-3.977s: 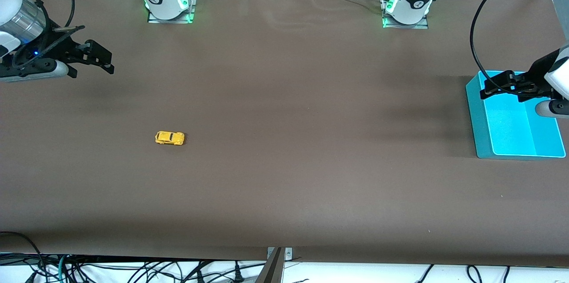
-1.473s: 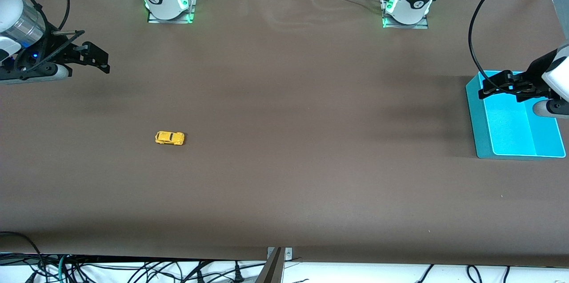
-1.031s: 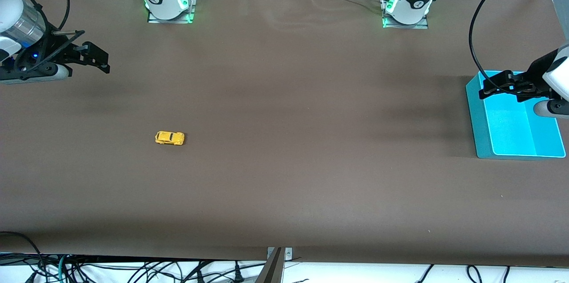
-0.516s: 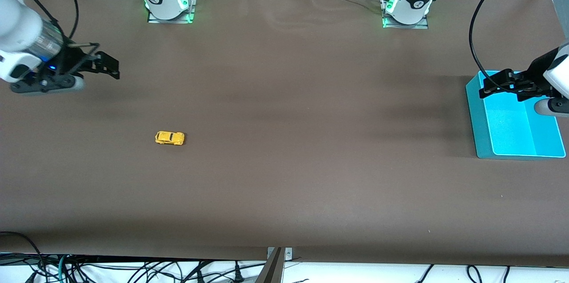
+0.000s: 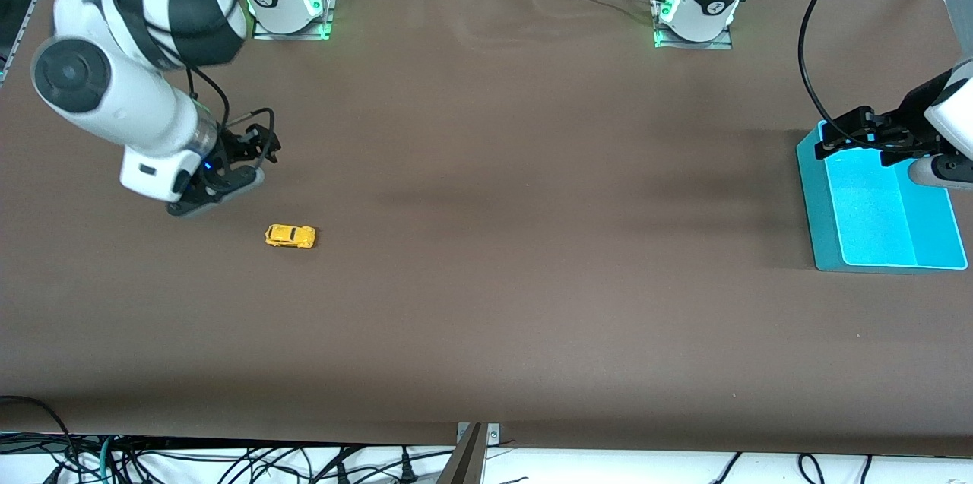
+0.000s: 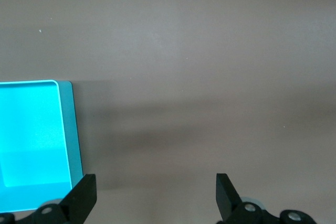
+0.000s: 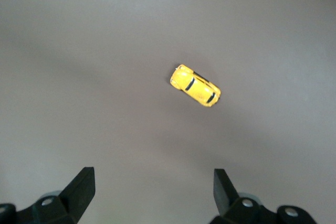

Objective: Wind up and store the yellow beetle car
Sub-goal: 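Reach the right gripper to the yellow car while the left gripper moves over the bin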

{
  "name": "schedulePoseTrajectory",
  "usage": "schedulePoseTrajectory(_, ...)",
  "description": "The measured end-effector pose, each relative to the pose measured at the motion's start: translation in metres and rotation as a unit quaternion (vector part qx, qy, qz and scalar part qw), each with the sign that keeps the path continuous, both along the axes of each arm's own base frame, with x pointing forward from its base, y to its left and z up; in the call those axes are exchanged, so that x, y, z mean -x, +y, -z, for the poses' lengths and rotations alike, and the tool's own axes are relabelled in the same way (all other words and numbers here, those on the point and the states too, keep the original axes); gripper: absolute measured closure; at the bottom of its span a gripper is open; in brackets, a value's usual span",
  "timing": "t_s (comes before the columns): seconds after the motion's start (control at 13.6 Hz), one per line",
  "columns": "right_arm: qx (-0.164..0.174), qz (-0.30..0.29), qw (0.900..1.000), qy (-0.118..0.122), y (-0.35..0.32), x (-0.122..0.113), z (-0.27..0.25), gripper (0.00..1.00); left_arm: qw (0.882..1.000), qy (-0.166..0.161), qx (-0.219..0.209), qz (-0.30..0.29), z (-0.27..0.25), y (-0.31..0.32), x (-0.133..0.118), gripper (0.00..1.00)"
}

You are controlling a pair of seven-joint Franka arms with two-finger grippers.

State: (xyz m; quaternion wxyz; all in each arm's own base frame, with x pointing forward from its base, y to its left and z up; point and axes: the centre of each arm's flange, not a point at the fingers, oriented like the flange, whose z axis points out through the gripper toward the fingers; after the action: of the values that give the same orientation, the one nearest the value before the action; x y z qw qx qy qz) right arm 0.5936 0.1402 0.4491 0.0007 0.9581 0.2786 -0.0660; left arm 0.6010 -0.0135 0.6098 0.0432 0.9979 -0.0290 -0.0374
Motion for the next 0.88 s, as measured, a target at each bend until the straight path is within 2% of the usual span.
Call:
schedulePoseTrajectory(0.15,-0.008,-0.067,0.998,0.002,-0.004,-0.007,0.023,0.0,1.0,0.007,0.0,0.001,0.001,0.0,0.002,0.0)
schedulePoseTrajectory(0.37,-0.02,-0.165,0.986,0.005,-0.019,-0.006,0.067,0.0,0.999,0.006,0.003,0.038,0.001,-0.003,0.002,0.0)
schedulePoseTrajectory(0.44,-0.025,-0.199,0.98,-0.003,-0.026,-0.005,0.083,0.0,0.998,0.005,0.006,0.066,0.002,-0.004,0.002,0.0)
schedulePoseTrajectory(0.66,-0.031,-0.303,0.952,-0.035,-0.042,0.0,0.133,0.0,0.99,0.001,0.013,0.143,0.004,-0.004,0.002,0.0)
schedulePoseTrajectory(0.88,-0.032,-0.362,0.931,-0.038,-0.045,-0.001,0.169,0.0,0.982,-0.001,0.018,0.188,0.006,-0.003,0.001,0.0)
